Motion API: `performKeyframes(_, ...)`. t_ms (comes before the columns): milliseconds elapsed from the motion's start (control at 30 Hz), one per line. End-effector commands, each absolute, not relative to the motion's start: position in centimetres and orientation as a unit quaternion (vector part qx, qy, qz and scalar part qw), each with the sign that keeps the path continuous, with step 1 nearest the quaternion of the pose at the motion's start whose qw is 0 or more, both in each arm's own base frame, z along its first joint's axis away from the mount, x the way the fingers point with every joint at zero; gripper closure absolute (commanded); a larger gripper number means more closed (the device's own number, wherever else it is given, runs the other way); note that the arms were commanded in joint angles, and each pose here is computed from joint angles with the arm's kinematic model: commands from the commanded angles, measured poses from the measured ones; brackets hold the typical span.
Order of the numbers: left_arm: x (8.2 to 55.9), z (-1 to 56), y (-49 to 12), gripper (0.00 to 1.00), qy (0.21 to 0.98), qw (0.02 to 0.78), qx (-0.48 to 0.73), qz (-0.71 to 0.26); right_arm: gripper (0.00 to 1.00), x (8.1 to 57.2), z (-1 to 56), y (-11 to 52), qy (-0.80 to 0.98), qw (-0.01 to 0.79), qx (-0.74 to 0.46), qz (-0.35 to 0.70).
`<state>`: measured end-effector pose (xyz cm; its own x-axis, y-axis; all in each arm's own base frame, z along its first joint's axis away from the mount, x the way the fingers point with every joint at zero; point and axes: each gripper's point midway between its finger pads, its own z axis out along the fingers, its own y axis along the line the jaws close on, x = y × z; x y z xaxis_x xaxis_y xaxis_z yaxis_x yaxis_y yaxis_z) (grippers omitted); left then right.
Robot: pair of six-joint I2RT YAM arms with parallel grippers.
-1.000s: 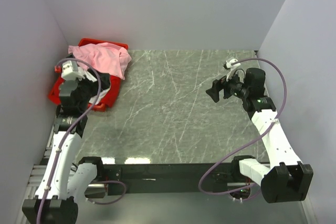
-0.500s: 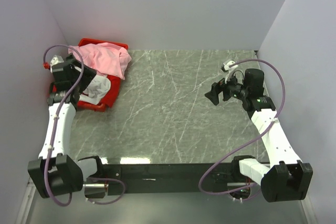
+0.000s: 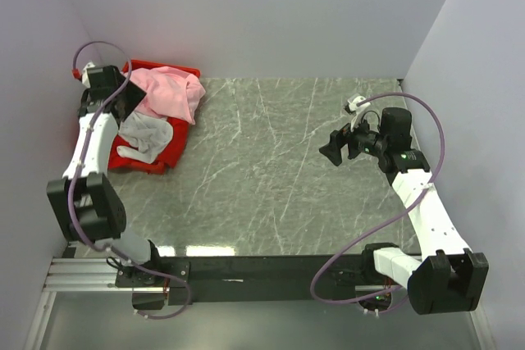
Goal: Fold and stack the t-shirts
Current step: Grab the tshirt from the pile
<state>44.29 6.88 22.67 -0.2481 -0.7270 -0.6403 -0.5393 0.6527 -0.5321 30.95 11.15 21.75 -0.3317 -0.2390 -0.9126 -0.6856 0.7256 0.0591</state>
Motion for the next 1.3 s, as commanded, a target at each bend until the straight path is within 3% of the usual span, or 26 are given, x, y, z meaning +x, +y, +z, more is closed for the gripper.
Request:
performKeyframes(0,47.5,22.8,7.6,0.35,0.796,0.467,-0.374,-0.092,0.01,31.1,22.4,11.4,0.776,0.504,-0.305,0.228)
performKeyframes(300,51.2,19.7,10.7,0.35,0.814,0.440,-0.379,-0.016,0.01,31.0,22.2,11.6,0.777,0.498,-0.309,0.230)
performKeyframes(400,52.0,18.6,11.2,0.42,0.820,0.433,-0.376,-0.004,0.01,31.0,22.1,11.5,0.778,0.496,-0.309,0.231)
performKeyframes(500,52.8,18.3,11.6,0.60,0.822,0.433,-0.370,0.003,0.01,31.0,22.1,11.5,0.778,0.496,-0.308,0.231)
performKeyframes(633,53.8,20.0,11.5,1.00,0.820,0.447,-0.358,-0.002,0.01,30.9,22.3,11.5,0.777,0.497,-0.308,0.232)
performKeyframes(767,54.0,26.9,9.1,1.00,0.796,0.513,-0.319,-0.034,0.01,30.9,22.4,11.3,0.778,0.500,-0.307,0.227)
performKeyframes(867,52.9,36.7,4.5,1.00,0.751,0.604,-0.250,-0.093,0.01,31.0,22.5,11.1,0.778,0.502,-0.305,0.222)
performKeyframes(1067,44.0,58.2,-6.1,1.00,0.592,0.763,-0.093,-0.243,0.01,31.1,22.4,10.6,0.780,0.506,-0.301,0.214)
performKeyframes(1133,40.7,63.4,-8.1,1.00,0.534,0.795,-0.055,-0.281,0.01,31.2,22.5,10.2,0.780,0.509,-0.297,0.209)
performKeyframes(1267,36.2,68.1,-12.5,1.00,0.478,0.792,0.013,-0.379,0.01,31.3,22.6,9.3,0.784,0.514,-0.284,0.202)
